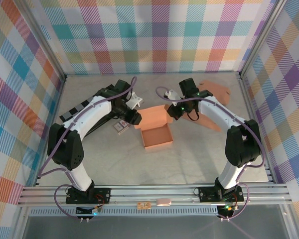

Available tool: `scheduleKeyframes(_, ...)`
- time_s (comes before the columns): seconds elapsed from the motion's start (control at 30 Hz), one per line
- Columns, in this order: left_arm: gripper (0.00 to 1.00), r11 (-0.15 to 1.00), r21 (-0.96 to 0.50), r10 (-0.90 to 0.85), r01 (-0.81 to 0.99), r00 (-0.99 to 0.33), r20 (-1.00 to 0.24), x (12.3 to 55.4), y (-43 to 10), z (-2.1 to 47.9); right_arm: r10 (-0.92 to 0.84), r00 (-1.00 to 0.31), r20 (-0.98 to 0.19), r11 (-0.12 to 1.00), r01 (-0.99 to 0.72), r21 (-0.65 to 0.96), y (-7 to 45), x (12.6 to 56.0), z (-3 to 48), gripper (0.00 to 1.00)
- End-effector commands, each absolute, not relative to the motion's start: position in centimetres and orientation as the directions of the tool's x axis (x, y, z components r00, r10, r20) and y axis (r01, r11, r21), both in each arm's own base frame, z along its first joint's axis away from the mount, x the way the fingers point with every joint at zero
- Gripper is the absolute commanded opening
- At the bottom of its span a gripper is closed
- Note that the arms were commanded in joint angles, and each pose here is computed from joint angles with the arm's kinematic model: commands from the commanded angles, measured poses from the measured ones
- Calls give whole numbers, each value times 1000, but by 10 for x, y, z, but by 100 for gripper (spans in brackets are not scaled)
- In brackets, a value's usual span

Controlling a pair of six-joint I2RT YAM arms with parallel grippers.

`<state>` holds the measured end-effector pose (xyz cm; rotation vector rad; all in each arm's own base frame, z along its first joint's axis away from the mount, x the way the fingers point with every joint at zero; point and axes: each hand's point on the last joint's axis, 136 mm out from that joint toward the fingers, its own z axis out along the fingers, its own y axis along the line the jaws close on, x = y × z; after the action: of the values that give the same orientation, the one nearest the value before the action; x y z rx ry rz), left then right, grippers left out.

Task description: Fold the paper box

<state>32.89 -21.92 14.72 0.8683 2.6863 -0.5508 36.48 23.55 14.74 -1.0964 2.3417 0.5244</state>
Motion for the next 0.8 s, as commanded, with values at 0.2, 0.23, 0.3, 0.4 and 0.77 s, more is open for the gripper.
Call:
scheduleKeyframes(0.2,18,740,-258,531,621,-775,-343,332,-232,141,-565,-549,-616,605,-783,144,243,366,158,0)
scheduleKeyframes(0.23,14,743,-253,531,619,-776,-339,333,-233,140,-565,-550,-615,606,-783,144,243,366,158,0)
scheduleKeyframes(0.3,11,756,-242,525,608,-784,-332,335,-232,139,-563,-553,-614,609,-780,145,242,366,158,0)
scheduleKeyframes(0.4,6,784,-212,505,583,-798,-328,340,-231,139,-555,-561,-614,617,-773,147,243,366,160,0)
scheduleKeyframes(0.77,1,936,-145,255,321,-901,-350,380,-230,151,-362,-718,-594,822,-547,160,239,390,159,0)
